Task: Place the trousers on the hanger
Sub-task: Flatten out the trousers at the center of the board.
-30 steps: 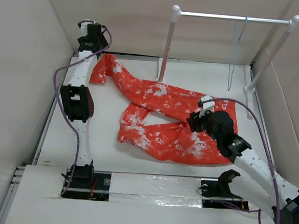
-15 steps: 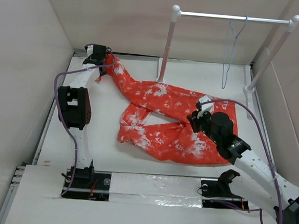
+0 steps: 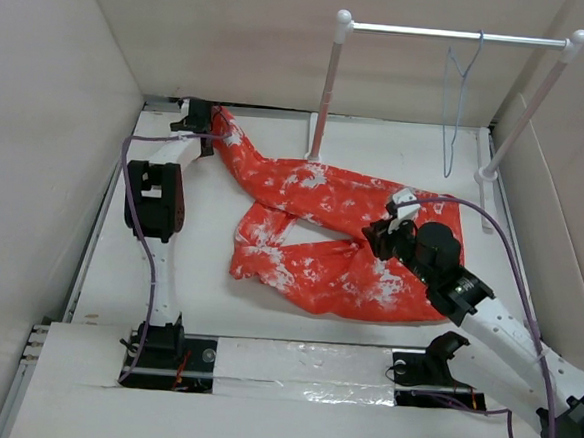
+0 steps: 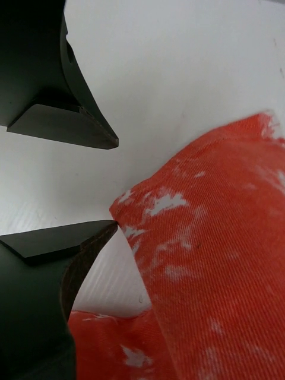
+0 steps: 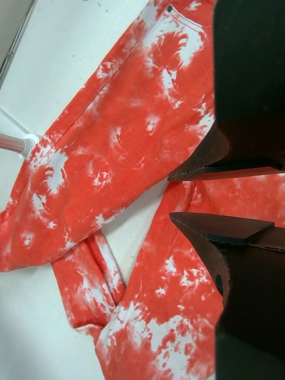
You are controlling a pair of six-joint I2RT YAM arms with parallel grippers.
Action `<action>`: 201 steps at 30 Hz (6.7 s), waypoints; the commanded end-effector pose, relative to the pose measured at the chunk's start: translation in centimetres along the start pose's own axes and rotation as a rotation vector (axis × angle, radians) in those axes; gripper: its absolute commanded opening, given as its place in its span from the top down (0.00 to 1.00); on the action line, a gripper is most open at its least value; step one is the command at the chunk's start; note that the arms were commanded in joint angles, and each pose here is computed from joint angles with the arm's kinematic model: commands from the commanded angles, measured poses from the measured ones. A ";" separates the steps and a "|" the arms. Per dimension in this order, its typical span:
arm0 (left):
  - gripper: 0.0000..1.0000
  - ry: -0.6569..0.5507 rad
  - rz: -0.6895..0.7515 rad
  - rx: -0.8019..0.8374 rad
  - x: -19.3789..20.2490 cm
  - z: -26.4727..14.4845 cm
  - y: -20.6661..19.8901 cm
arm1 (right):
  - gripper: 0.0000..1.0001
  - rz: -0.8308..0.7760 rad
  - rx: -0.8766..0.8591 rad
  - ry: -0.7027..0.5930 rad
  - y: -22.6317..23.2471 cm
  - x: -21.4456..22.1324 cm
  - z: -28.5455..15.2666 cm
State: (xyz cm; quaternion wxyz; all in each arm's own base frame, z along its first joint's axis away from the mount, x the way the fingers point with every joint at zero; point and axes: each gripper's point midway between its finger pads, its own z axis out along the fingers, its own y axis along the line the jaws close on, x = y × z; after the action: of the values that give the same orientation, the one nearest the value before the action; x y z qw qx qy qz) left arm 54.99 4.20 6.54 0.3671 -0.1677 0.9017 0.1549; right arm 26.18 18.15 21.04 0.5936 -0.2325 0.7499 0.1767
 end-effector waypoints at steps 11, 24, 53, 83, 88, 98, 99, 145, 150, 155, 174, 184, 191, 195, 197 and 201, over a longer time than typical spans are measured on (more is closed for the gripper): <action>0.62 -0.110 0.032 -0.032 -3.5 1.2 -2.2 | 0.66 -0.014 -0.036 -0.044 0.9 -1.4 1.3; 1.00 -0.232 -0.107 -0.103 -8.1 -8.5 1.6 | 0.67 -0.017 0.012 -0.059 0.0 -2.0 0.8; 1.00 -0.099 -0.221 0.120 -9.3 -12.3 6.0 | 0.59 -0.034 0.135 -0.015 -2.8 -2.8 -0.2; 0.85 -0.292 -0.278 0.713 -2.4 -27.2 -17.0 | 0.24 0.592 0.720 0.170 -28.4 12.8 -3.5; 0.69 -0.264 -0.327 0.685 5.1 -26.5 -11.9 | 0.25 0.717 0.651 0.198 -28.8 15.7 -2.7; 0.44 -0.184 -0.315 0.647 13.8 -23.8 -8.2 | 0.45 0.809 0.450 0.259 -27.5 17.6 0.5; 0.44 -0.172 -0.307 0.640 14.4 -23.5 -8.0 | 0.52 0.811 0.431 0.255 -27.4 17.5 0.7; 1.00 -0.172 -0.351 0.614 14.8 -29.5 -2.2 | 0.68 0.582 0.006 0.200 -2.9 12.5 14.7; 1.00 -0.288 -0.482 0.653 10.4 -34.5 1.4 | 0.68 0.584 0.017 0.215 -3.4 13.3 14.7; 1.00 -0.443 -0.545 0.539 4.6 -37.5 5.2 | 0.67 0.561 -0.018 0.173 -2.9 11.9 14.0; 0.86 -0.195 -0.264 0.329 6.2 -22.9 -7.5 | 0.54 0.358 0.027 0.099 -4.1 5.9 9.4; 0.42 -0.278 -0.351 0.362 4.7 -24.4 -5.0 | 1.00 0.139 -0.066 0.002 2.7 -0.5 5.0; 0.46 -0.228 -0.696 0.316 8.6 -19.4 4.1 | 0.86 0.066 -0.118 -0.022 4.5 -1.3 4.7; 0.45 -0.127 -0.749 0.337 10.4 -16.6 4.3 | 0.85 0.041 -0.145 0.008 5.4 -0.4 4.9; 0.45 -0.046 -0.733 0.326 11.8 -15.1 3.2 | 0.84 0.030 -0.192 0.020 6.4 0.1 4.9; 0.45 -0.011 -0.775 0.311 11.7 -13.1 2.9 | 0.83 0.012 -0.220 0.035 7.2 0.7 4.4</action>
State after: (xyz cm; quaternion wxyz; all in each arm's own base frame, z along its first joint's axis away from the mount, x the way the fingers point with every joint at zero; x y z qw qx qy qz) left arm 34.89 -0.13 5.03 0.3987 -0.4251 0.8089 -0.0777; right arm 25.84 25.63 17.37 0.5332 -0.2766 0.7597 0.2489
